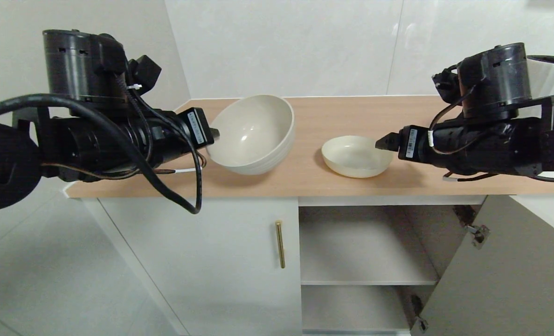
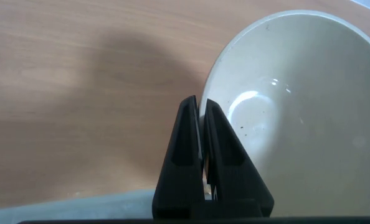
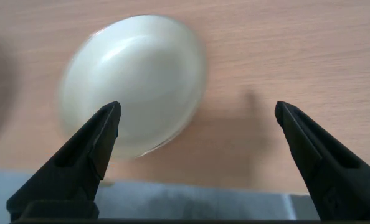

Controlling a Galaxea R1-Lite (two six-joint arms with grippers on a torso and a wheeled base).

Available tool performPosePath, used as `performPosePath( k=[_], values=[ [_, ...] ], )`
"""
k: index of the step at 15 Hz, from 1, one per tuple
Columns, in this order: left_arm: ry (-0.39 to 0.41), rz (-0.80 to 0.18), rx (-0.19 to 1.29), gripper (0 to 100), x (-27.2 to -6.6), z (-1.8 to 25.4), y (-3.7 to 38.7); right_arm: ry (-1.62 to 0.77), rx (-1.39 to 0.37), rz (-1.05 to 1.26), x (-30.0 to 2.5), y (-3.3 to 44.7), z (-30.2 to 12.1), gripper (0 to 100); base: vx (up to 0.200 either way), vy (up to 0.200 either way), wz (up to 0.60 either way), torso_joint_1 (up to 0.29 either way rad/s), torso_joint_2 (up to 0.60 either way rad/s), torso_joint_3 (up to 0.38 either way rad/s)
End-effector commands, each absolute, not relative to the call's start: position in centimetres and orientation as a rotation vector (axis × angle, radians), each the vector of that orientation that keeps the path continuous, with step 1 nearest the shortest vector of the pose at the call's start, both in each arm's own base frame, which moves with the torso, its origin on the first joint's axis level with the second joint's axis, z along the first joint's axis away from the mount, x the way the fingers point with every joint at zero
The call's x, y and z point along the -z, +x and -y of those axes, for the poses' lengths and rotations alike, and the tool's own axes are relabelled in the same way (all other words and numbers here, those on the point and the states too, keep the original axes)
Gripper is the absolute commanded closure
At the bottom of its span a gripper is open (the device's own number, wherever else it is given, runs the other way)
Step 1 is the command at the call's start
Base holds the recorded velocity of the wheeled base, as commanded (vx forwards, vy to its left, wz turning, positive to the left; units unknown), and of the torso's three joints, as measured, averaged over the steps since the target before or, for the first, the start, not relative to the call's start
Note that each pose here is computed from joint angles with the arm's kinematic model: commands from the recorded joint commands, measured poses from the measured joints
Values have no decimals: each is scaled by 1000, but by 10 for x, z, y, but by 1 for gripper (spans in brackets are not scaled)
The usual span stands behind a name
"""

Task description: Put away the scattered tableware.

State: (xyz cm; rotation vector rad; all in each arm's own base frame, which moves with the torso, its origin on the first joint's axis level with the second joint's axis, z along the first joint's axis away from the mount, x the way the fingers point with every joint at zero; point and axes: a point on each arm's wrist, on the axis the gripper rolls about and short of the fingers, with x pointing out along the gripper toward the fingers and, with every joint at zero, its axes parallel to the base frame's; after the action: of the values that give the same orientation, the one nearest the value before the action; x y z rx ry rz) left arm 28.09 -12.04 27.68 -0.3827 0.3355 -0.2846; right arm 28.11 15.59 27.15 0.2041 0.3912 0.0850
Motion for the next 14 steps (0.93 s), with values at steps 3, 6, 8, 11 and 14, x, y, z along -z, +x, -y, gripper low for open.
performPosePath(
  k=[3,6,8,11,14],
  values=[
    [-386,-325,288,100,-280,119,277,161,3,-409,-252,302,-166,0,0,0,0,0,0,0],
    [-385,-328,288,100,-280,119,277,163,3,-409,-248,306,-169,0,0,0,0,0,0,0],
    [-385,-328,288,100,-280,119,277,163,4,-407,-247,307,-170,0,0,0,0,0,0,0],
    [-385,-328,288,100,-280,119,277,159,6,-415,-243,311,-171,0,0,0,0,0,0,0],
    [-385,-328,288,100,-280,119,277,162,1,-414,-244,310,-172,100,0,0,0,0,0,0]
  ],
)
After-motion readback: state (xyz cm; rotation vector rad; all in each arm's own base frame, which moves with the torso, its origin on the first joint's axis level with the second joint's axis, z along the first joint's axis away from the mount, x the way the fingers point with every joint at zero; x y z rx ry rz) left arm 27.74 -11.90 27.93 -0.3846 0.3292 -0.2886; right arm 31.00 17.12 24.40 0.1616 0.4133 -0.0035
